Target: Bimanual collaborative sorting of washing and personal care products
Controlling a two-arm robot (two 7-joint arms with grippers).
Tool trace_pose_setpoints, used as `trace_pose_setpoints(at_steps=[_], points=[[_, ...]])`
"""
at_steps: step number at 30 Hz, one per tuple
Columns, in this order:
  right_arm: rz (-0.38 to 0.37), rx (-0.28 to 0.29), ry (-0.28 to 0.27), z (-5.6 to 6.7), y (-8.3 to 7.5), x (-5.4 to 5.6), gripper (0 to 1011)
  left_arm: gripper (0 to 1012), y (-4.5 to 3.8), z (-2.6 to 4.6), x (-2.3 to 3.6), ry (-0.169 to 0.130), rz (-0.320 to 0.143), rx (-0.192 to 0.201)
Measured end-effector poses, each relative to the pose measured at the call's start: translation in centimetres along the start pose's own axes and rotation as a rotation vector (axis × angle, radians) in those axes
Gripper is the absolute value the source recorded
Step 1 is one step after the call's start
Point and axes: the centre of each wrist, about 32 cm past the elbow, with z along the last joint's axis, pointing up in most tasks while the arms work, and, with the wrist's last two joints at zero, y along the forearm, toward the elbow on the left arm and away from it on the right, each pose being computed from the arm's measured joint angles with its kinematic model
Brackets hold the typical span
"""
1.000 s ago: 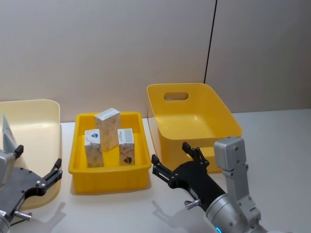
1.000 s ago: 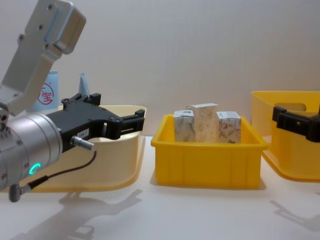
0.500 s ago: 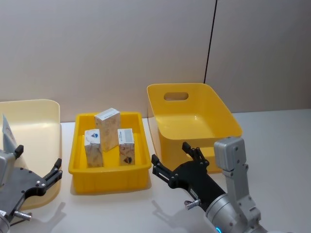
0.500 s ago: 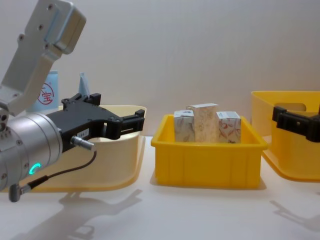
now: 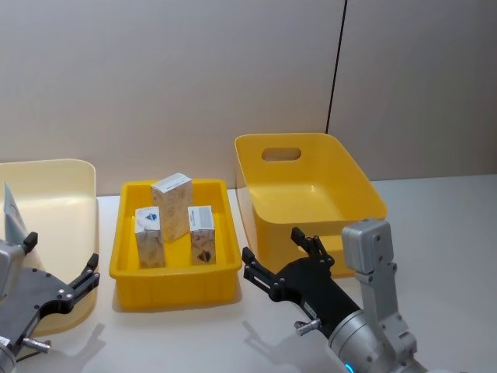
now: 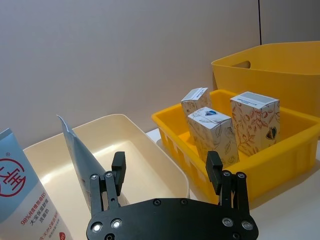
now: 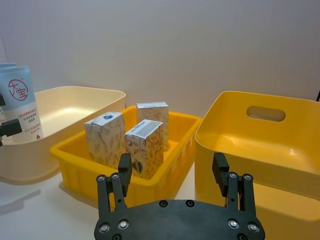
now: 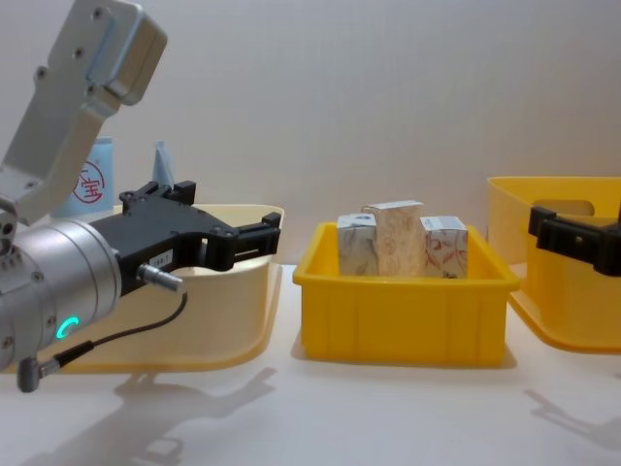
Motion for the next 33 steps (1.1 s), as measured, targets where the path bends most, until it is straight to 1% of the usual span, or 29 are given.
trace_pose_setpoints(at_steps=[19, 22, 23, 24, 25, 26, 27, 28, 29, 30, 33], points=[[0.0, 0.0, 0.0, 0.0, 0.0, 0.0, 1001, 1000, 0.02, -0.01, 0.05, 0.0, 0.0, 0.0], [0.0, 0.0, 0.0, 0.0, 0.0, 0.0, 1001, 1000, 0.14, -0.07, 0.35, -0.001, -0.002, 0.001], [0.0, 0.0, 0.0, 0.0, 0.0, 0.0, 1001, 1000, 0.26, -0.13, 0.6, 0.0, -0.004, 0.0], [0.0, 0.0, 0.0, 0.0, 0.0, 0.0, 1001, 1000, 0.26, -0.13, 0.6, 0.0, -0.004, 0.0], [0.0, 0.0, 0.0, 0.0, 0.0, 0.0, 1001, 1000, 0.42, -0.18, 0.87, 0.002, -0.004, 0.0], [0.0, 0.0, 0.0, 0.0, 0.0, 0.0, 1001, 1000, 0.51, -0.2, 1.01, 0.003, -0.005, -0.001], [0.0, 0.0, 0.0, 0.0, 0.0, 0.0, 1001, 1000, 0.74, -0.26, 1.32, 0.007, -0.004, -0.002], [0.0, 0.0, 0.0, 0.0, 0.0, 0.0, 1001, 1000, 0.85, -0.28, 1.42, 0.009, -0.004, -0.003], [0.0, 0.0, 0.0, 0.0, 0.0, 0.0, 1001, 1000, 1.13, -0.35, 1.65, 0.014, -0.004, -0.005], [0.0, 0.0, 0.0, 0.0, 0.0, 0.0, 1001, 1000, 1.13, -0.35, 1.65, 0.014, -0.004, -0.005], [0.0, 0.0, 0.0, 0.0, 0.0, 0.0, 1001, 1000, 1.74, -0.42, 2.04, 0.029, 0.001, -0.011]])
